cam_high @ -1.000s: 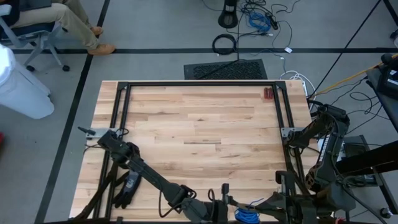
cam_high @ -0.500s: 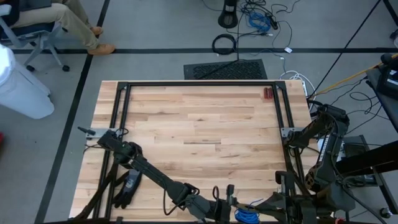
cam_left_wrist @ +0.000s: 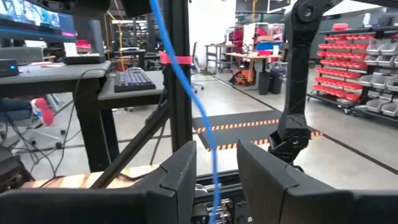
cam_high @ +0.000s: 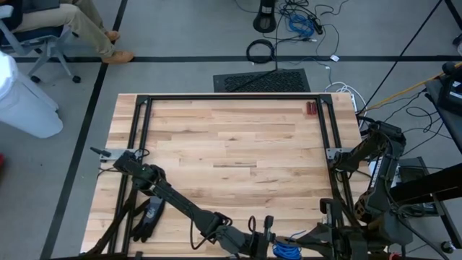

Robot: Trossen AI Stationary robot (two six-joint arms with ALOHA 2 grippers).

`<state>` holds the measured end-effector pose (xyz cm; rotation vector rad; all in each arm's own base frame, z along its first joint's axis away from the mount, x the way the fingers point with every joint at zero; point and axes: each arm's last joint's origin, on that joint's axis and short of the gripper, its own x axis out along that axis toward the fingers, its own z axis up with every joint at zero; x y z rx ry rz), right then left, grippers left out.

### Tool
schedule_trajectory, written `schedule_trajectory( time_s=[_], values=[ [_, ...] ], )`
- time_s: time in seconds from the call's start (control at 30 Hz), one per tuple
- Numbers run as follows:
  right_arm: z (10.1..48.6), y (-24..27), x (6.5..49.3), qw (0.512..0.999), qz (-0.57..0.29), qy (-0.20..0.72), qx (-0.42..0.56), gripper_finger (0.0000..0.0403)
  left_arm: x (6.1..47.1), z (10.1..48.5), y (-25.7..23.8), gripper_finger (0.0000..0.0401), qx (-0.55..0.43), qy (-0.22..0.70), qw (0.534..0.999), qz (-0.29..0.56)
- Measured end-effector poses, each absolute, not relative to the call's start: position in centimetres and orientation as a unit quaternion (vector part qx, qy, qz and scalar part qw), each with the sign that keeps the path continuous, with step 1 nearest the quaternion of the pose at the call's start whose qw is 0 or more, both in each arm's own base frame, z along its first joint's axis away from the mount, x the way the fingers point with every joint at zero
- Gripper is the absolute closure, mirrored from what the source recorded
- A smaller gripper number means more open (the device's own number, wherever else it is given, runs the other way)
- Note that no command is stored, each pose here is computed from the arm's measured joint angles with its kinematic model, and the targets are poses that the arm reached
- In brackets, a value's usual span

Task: Coil cords
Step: Coil the blue wire onto the spool

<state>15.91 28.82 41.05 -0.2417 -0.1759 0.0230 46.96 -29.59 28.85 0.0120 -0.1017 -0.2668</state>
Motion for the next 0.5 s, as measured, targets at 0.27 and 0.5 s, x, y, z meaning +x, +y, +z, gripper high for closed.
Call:
schedule_trajectory(
  time_s=[0.27, 0.5],
  values=[
    [40.99, 28.54, 16.45, 0.989, 0.003, -0.085, -0.123, 0.0403, 46.96, 28.88, -29.62, 0.0278, 0.005, -0.053, 0.988, -0.142],
    [40.85, 28.44, 16.89, 0.989, -0.003, -0.083, -0.123, 0.0403, 47.01, 28.89, -29.50, 0.0294, 0.005, -0.053, 0.990, -0.132]
  ],
)
